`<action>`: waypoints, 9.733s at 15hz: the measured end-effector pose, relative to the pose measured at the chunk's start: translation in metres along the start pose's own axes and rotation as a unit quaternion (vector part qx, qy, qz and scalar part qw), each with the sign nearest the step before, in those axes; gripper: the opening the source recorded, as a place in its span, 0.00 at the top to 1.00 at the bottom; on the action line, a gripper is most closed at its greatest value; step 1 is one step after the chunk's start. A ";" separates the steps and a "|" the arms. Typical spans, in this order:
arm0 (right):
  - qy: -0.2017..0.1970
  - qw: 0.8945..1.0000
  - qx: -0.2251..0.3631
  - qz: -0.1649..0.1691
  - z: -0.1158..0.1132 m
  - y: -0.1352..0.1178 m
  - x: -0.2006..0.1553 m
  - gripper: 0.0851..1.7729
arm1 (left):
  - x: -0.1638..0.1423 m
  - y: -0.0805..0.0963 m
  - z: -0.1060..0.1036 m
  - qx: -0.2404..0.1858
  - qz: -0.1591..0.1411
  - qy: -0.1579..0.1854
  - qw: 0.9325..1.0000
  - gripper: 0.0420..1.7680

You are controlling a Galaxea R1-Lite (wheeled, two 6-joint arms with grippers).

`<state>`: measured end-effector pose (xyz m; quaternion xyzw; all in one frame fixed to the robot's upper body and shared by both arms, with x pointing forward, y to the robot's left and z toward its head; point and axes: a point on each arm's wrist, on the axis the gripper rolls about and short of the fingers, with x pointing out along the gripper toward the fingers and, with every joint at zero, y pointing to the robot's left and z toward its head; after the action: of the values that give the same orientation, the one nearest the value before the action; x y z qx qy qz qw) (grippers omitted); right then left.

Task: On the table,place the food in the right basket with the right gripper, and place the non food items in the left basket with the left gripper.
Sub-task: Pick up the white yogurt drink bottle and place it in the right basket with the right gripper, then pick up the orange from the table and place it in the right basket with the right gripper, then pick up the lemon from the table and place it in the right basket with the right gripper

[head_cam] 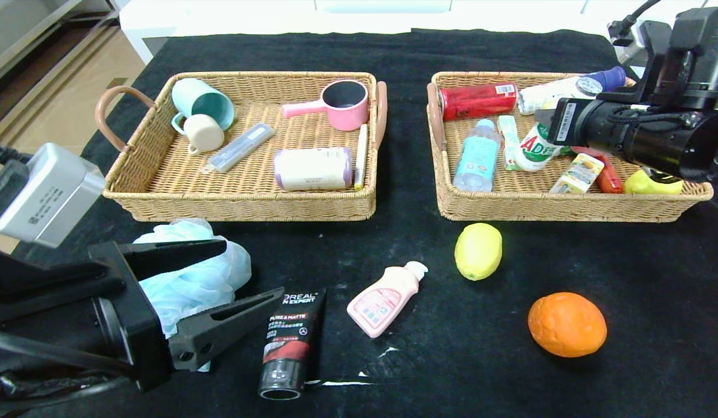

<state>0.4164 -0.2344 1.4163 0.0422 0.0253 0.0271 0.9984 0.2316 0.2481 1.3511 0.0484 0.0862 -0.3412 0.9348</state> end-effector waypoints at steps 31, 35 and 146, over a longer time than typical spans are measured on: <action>0.337 0.939 0.068 -0.023 -0.046 0.009 -0.141 0.05 | 0.000 0.000 -0.001 0.004 0.001 0.003 1.000 0.03; 0.369 0.927 0.054 -0.027 -0.065 0.017 -0.134 0.04 | 0.000 0.000 -0.002 0.005 0.000 0.004 1.000 0.03; 0.302 0.952 0.054 -0.025 -0.055 0.094 -0.074 0.04 | 0.002 0.001 -0.005 0.013 0.021 0.012 1.000 0.03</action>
<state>0.3352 -0.1405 1.3734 0.0855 0.3278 0.0126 0.9408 0.2328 0.2485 1.3460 0.0667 0.0914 -0.3220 0.9399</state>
